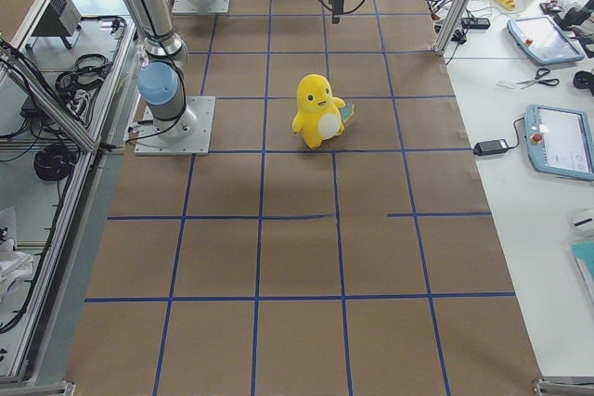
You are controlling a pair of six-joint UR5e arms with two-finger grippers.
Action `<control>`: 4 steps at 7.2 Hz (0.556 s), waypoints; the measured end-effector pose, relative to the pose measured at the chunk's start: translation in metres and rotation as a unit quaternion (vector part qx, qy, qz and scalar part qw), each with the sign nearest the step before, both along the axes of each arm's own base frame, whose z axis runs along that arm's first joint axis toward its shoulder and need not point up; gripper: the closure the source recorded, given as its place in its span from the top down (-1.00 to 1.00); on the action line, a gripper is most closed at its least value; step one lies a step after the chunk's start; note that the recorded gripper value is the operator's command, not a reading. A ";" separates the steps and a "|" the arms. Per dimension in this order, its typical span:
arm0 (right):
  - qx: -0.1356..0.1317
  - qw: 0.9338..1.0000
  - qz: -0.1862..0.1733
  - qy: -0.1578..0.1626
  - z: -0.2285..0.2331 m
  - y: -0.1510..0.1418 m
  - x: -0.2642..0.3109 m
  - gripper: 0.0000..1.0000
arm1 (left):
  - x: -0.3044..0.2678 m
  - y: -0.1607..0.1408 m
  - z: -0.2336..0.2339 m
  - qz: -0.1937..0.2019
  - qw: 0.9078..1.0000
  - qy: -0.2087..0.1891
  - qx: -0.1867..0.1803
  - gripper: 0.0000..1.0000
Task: Pull drawer sideways
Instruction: 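Move the left gripper toward the white handle of the wooden drawer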
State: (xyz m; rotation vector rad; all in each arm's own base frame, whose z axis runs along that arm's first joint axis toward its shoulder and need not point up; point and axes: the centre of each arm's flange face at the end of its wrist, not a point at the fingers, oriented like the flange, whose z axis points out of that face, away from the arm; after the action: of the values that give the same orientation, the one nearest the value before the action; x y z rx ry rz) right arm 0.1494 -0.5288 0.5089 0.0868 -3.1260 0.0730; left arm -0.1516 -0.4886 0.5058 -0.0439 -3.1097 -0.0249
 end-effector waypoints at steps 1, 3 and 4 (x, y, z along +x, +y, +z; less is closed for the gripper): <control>0.000 1.000 0.000 0.000 0.000 0.000 0.000 1.00 | 0.000 0.000 0.000 0.000 1.000 0.000 0.000 1.00; 0.000 1.000 0.000 0.000 0.000 0.000 0.000 1.00 | -0.001 0.000 0.001 0.002 1.000 0.003 -0.001 1.00; 0.000 1.000 0.000 0.000 0.000 0.000 0.000 1.00 | -0.001 0.000 0.001 0.002 1.000 0.004 -0.001 1.00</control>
State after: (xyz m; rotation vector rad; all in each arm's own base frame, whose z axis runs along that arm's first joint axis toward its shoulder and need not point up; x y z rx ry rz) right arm 0.1494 -0.5288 0.5089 0.0865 -3.1260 0.0731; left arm -0.1525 -0.4885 0.5065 -0.0376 -3.1028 -0.0229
